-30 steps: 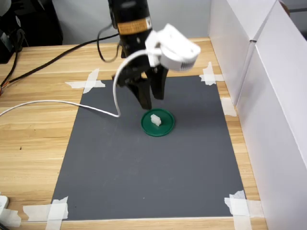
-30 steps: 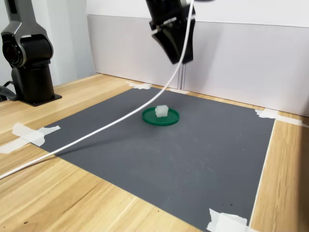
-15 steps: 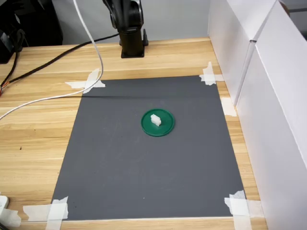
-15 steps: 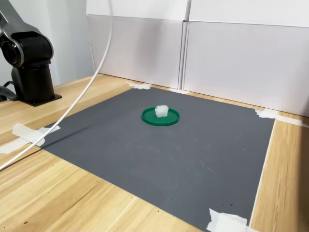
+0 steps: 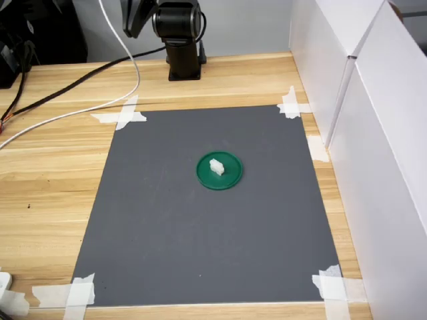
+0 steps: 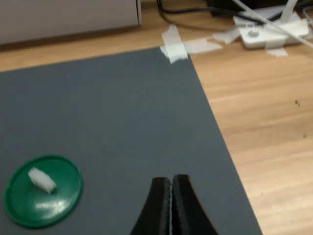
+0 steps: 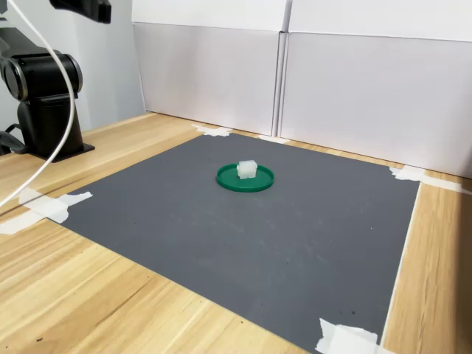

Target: Grasp a white terminal and put it in the green lid.

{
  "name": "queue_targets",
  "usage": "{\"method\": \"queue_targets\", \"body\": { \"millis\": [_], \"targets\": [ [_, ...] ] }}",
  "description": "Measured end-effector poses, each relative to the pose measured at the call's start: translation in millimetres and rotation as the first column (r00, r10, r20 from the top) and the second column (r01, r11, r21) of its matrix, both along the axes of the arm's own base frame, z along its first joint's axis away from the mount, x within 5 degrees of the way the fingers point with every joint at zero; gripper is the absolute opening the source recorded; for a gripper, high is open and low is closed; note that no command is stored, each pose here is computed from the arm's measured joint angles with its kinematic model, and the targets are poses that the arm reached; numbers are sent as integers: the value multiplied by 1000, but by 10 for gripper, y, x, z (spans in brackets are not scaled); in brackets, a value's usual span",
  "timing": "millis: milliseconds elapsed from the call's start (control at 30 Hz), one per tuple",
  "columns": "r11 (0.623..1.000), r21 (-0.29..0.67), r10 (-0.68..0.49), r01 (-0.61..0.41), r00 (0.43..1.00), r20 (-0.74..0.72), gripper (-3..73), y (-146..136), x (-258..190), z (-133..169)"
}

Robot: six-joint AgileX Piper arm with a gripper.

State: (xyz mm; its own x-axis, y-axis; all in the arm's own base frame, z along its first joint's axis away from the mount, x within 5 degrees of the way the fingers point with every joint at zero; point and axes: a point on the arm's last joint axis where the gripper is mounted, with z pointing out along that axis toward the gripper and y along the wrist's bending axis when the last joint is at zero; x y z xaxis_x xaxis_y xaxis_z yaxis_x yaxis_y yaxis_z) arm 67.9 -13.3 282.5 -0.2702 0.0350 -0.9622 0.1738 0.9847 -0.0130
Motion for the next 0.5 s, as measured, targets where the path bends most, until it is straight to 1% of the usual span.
{"method": "queue_targets", "body": {
  "millis": [267,500],
  "targets": [
    [1000,1,0,0,1000,-18,-16,15,-122,-415],
    [1000,-1,-1,1,1000,-2,-16,20,-169,-503]
  ]
}}
